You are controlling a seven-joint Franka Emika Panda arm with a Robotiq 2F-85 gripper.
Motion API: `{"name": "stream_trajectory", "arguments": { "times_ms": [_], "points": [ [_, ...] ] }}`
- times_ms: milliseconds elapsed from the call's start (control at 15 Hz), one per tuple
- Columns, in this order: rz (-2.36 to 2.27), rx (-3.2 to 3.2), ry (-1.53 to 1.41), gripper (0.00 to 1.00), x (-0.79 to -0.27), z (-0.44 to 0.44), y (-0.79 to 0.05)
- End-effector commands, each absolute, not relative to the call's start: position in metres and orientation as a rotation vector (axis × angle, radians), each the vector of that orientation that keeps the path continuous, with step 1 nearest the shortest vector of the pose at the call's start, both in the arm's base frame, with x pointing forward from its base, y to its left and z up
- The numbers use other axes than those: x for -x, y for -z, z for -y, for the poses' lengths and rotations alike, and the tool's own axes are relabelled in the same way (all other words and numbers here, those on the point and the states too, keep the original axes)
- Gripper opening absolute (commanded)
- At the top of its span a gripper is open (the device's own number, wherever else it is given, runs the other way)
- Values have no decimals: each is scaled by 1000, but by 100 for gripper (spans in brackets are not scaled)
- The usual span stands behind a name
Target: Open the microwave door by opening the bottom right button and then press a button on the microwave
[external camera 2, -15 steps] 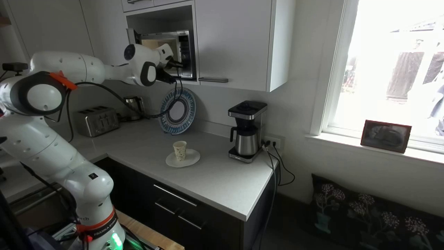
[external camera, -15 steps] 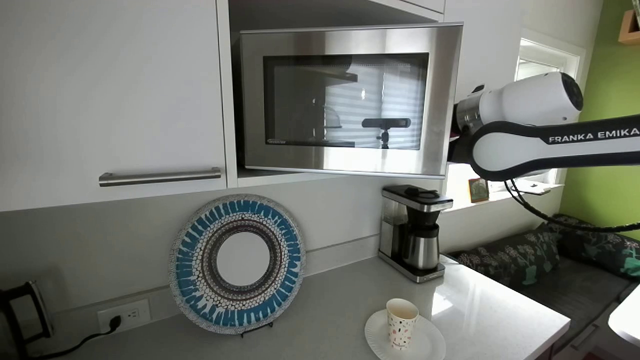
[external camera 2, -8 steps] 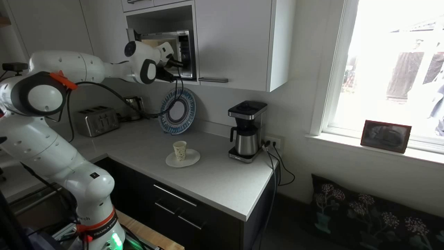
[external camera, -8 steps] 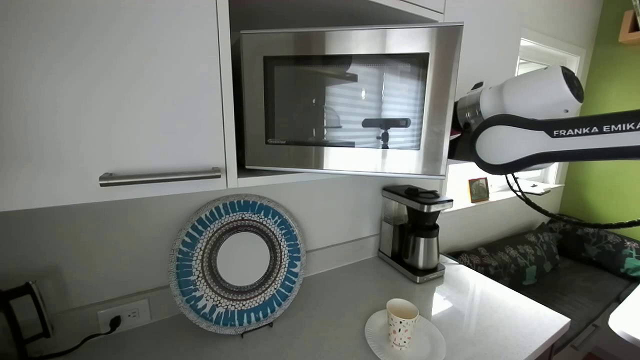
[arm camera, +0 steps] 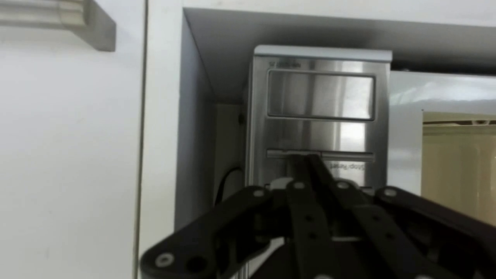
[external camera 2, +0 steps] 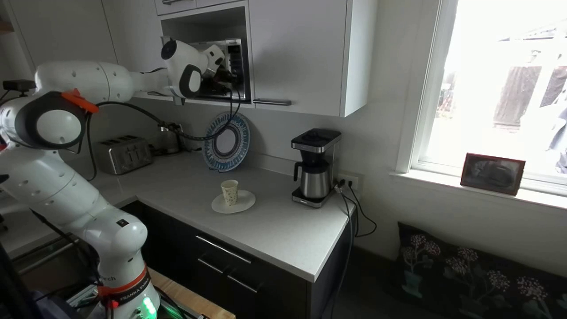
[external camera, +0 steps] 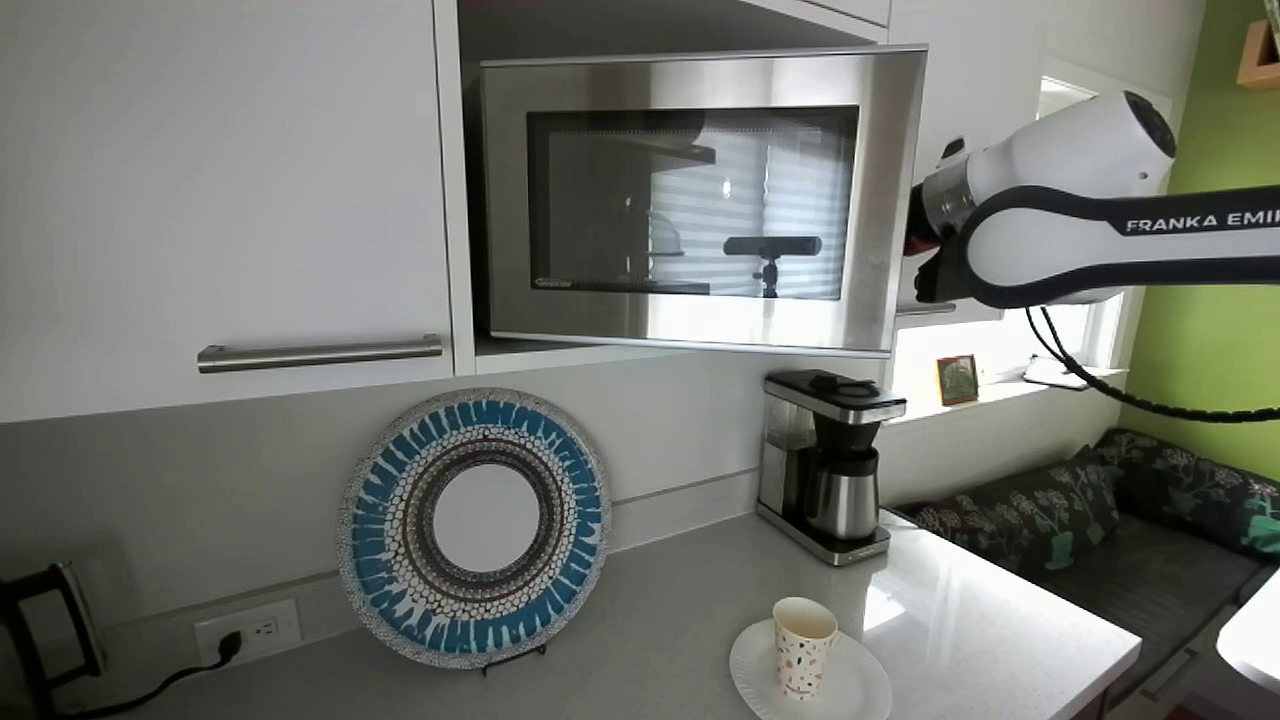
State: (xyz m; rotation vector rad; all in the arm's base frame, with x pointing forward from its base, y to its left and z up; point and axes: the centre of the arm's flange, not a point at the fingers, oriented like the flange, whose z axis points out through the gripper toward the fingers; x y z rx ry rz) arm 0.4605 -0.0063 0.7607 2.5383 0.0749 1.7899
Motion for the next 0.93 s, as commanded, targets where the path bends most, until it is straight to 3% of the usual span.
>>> {"name": "stream_trajectory", "arguments": {
  "times_ms": [0, 533, 867],
  "points": [
    [-161, -2547, -1734, 40, -456, 18, -778],
    [-168, -2691, -1547, 99, -428, 13, -807],
    [-119, -2720, -1395, 100, -401, 15, -822]
  ]
}}
